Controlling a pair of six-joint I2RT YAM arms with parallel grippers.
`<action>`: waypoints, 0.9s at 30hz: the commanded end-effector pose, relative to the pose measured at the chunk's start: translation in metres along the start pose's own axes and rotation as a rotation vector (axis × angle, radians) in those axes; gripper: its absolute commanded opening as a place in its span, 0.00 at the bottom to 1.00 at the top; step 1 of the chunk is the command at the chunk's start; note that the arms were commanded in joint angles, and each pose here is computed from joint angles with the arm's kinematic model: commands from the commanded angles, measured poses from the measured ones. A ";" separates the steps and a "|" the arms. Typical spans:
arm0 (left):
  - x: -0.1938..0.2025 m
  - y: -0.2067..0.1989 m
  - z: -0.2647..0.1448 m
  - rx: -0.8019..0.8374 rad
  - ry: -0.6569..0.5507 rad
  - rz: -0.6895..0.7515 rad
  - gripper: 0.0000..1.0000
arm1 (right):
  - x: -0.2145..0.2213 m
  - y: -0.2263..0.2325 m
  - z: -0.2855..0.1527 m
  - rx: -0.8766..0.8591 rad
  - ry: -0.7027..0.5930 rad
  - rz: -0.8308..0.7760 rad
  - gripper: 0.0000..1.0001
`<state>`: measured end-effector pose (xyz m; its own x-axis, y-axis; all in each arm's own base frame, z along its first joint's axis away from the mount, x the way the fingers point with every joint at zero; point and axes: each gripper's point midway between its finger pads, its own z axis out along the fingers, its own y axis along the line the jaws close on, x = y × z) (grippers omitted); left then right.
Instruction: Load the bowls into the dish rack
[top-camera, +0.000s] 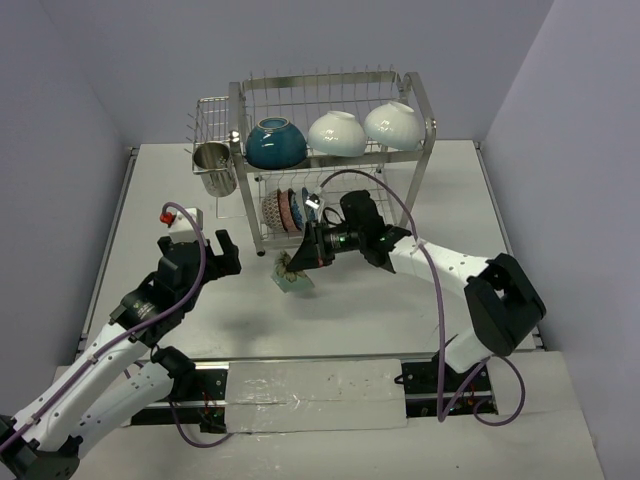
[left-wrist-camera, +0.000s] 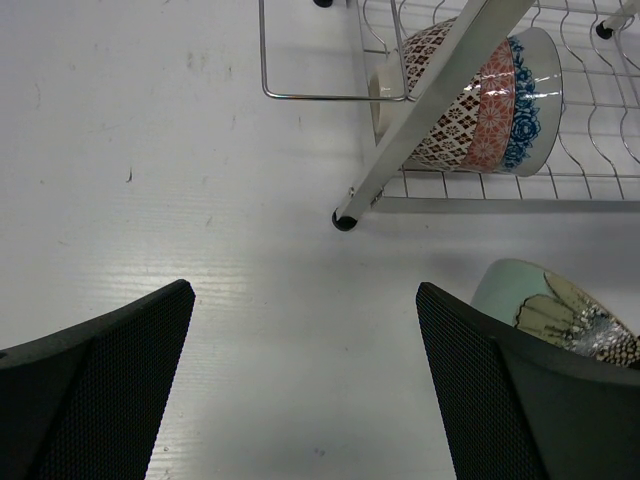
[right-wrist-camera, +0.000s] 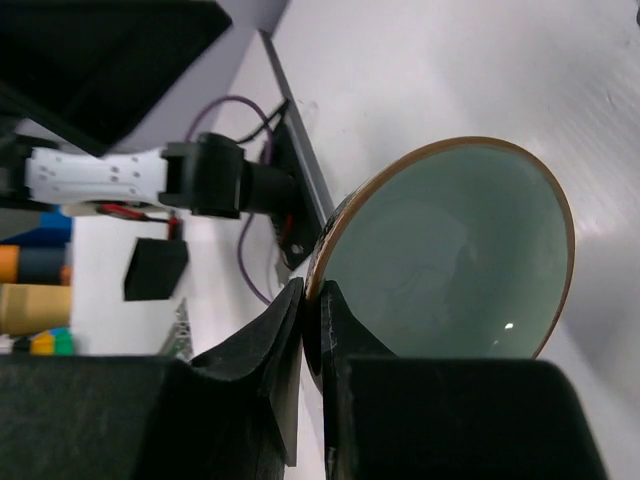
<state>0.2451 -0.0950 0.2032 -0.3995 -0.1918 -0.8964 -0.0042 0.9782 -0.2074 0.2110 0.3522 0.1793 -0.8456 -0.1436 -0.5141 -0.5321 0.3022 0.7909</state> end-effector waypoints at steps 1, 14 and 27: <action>-0.014 -0.002 -0.002 0.009 -0.046 -0.015 0.99 | -0.054 0.051 -0.014 -0.221 -0.104 -0.093 0.00; -0.014 -0.002 -0.002 0.010 -0.044 -0.015 0.99 | -0.118 0.044 -0.039 -0.368 -0.242 -0.009 0.00; -0.014 -0.002 -0.002 0.007 -0.046 -0.016 0.99 | -0.162 0.041 -0.057 -0.486 -0.418 0.010 0.00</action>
<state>0.2450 -0.0949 0.2033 -0.3991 -0.1920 -0.8966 -0.0044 0.9782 -0.2075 0.3187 0.3386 0.2523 -0.9067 0.1722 -0.3850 -0.3996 -0.0591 0.9148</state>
